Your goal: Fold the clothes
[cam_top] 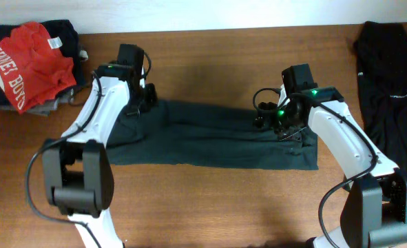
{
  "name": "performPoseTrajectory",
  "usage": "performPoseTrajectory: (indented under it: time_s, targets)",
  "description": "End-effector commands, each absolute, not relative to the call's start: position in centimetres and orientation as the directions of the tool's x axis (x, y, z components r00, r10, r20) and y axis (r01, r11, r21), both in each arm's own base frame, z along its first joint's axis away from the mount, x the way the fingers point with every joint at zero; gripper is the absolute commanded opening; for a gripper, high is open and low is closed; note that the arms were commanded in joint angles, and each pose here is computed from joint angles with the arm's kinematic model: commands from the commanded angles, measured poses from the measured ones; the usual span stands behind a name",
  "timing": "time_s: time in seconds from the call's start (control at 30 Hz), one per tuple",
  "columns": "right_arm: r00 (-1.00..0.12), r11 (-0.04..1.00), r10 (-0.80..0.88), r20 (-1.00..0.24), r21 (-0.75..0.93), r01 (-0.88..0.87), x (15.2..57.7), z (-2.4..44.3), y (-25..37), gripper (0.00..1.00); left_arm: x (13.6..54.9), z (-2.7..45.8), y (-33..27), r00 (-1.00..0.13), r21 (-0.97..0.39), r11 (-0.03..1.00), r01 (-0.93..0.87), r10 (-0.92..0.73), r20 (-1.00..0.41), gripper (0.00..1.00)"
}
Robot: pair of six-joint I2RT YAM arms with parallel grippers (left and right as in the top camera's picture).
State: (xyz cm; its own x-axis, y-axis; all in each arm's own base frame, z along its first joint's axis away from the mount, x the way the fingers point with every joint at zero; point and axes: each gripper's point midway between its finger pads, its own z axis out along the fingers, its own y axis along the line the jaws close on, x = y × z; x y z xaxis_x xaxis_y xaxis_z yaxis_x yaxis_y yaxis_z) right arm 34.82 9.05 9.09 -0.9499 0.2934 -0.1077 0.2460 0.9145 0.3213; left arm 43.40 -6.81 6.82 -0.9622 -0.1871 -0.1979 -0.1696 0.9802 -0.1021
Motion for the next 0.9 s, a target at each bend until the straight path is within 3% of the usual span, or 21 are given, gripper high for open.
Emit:
performPoseTrajectory:
  time_s: [0.0, 0.33, 0.4, 0.43, 0.57, 0.63, 0.77, 0.87]
  targets:
    - [-0.952, 0.916, 0.292, -0.09, 0.313, 0.252, 34.5, 8.6, 9.1, 0.84, 42.7, 3.6, -5.6, -0.975, -0.062, 0.982, -0.18, -0.187, -0.124, 0.01]
    - [-0.969, 0.933, 0.243, -0.036, 0.282, 0.223, 32.7, 8.3, 8.8, 0.87, 42.7, 2.1, -1.4, -0.963, 0.034, 0.968, -0.25, -0.244, -0.114, 0.01]
    - [-0.97, 0.933, 0.243, -0.007, 0.275, 0.231, 32.0, 8.2, 8.8, 0.74, 42.7, 2.1, -0.7, -0.959, 0.046, 0.964, -0.263, -0.257, -0.118, 0.01]
    - [-0.971, 0.933, 0.237, 0.012, 0.276, 0.231, 31.6, 8.0, 9.1, 0.59, 42.8, 2.1, 0.0, -0.955, 0.046, 0.959, -0.279, -0.272, -0.121, 0.01]
    - [-0.977, 0.94, 0.215, 0.007, 0.27, 0.209, 31.3, 7.6, 9.6, 0.38, 43.2, 2.2, 1.4, -0.943, 0.039, 0.949, -0.312, -0.304, -0.137, 0.01]
    - [-0.979, 0.942, 0.203, -0.021, 0.275, 0.19, 31.8, 7.2, 10.1, 0.2, 43.2, 2.2, 1.8, -0.939, 0.034, 0.947, -0.321, -0.313, -0.139, 0.01]
    - [-0.977, 0.957, 0.205, -0.063, 0.221, 0.187, 32.2, 6.3, 9.2, 0.05, 43.2, 2.2, 1.9, -0.938, 0.035, 0.945, -0.324, -0.317, -0.139, 0.01]
    - [-0.975, 0.974, 0.212, -0.073, 0.092, 0.205, 31.6, 5.0, 6.8, 0.04, 43.2, 2.2, 1.9, -0.938, 0.035, 0.945, -0.324, -0.316, -0.139, 0.01]
